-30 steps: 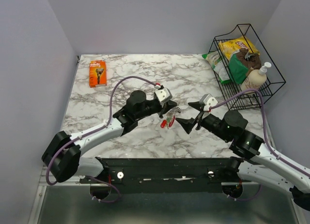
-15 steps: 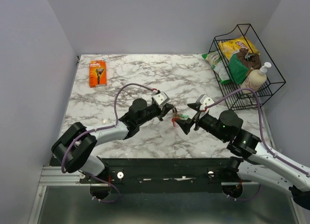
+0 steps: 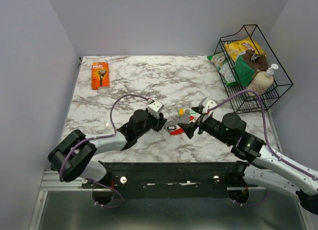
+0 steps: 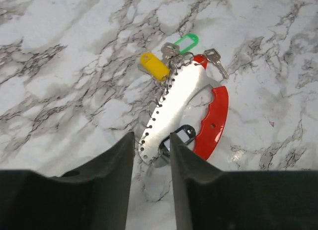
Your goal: Put the keys on the keyring
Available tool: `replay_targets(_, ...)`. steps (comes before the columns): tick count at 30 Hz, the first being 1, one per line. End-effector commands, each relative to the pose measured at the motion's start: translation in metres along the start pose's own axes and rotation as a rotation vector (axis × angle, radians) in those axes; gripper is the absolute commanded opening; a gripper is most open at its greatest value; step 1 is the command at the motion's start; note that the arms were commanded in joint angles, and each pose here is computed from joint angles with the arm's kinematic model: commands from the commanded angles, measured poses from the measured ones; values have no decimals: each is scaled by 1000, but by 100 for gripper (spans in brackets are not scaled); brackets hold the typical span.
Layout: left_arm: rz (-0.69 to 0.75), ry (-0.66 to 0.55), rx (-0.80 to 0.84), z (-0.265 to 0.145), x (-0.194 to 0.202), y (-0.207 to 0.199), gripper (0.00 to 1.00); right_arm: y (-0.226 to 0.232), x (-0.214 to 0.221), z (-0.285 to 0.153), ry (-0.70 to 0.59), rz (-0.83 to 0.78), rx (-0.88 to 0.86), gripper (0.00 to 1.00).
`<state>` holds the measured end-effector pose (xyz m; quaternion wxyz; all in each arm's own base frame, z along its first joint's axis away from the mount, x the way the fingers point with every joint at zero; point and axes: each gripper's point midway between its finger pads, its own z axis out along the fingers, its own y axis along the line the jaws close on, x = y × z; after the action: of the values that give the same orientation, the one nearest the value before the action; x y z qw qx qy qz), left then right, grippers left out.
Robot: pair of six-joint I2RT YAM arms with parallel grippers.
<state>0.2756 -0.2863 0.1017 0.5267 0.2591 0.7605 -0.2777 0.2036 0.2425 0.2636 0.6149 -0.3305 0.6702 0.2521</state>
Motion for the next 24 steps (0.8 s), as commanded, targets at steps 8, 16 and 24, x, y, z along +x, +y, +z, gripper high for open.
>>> replay_targets(8, -6, -106, -312, -38, -64, 47, 99, 0, -10, 2, -36, -1, -3, 100)
replay_targets(16, -43, -194, -401, -56, -108, 56, 99, -12, -12, 14, -8, 33, 61, 100)
replay_targets(24, -70, -115, -500, -53, -98, 70, 99, -27, -10, 31, 26, 177, 36, 100)
